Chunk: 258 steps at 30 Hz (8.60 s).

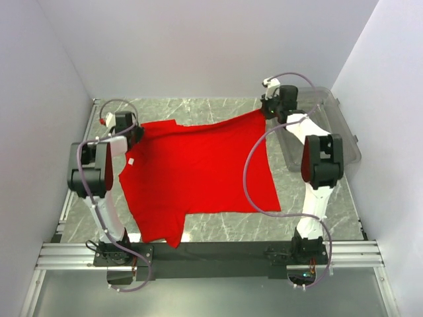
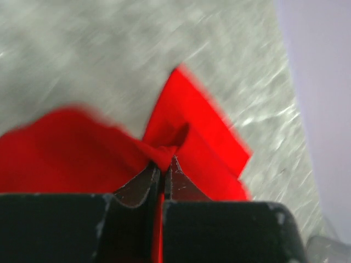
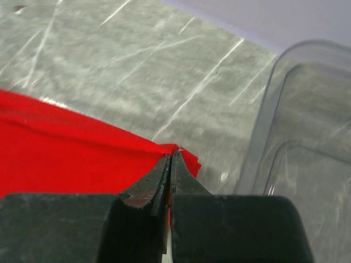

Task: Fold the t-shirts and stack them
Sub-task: Flatten the tshirt out, then fold the tshirt

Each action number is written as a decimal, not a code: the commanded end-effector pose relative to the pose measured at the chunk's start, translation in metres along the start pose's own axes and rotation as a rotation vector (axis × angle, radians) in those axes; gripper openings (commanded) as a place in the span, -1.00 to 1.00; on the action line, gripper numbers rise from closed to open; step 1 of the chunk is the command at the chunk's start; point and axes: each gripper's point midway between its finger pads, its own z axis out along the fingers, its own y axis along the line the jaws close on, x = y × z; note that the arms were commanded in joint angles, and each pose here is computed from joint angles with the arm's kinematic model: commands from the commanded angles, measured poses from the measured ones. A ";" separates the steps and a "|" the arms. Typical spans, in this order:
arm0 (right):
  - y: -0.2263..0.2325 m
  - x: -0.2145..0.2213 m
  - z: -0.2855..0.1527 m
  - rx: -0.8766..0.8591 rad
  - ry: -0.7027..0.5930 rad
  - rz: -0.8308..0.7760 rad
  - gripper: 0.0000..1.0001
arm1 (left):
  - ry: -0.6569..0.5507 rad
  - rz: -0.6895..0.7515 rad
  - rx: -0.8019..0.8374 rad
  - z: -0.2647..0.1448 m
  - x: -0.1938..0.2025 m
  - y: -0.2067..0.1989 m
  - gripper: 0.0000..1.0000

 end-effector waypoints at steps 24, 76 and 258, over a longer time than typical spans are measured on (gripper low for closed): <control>-0.057 -0.067 0.049 0.315 -0.173 0.022 -1.00 | 0.018 -0.148 0.294 0.090 -0.045 -0.112 -0.86; -0.028 -0.066 0.035 0.095 -0.147 -0.163 -1.00 | 0.198 -0.127 0.472 0.081 -0.074 -0.109 -0.78; 0.105 0.014 -0.056 -0.529 0.106 -0.328 0.07 | 0.294 0.189 0.428 0.079 -0.036 -0.107 0.22</control>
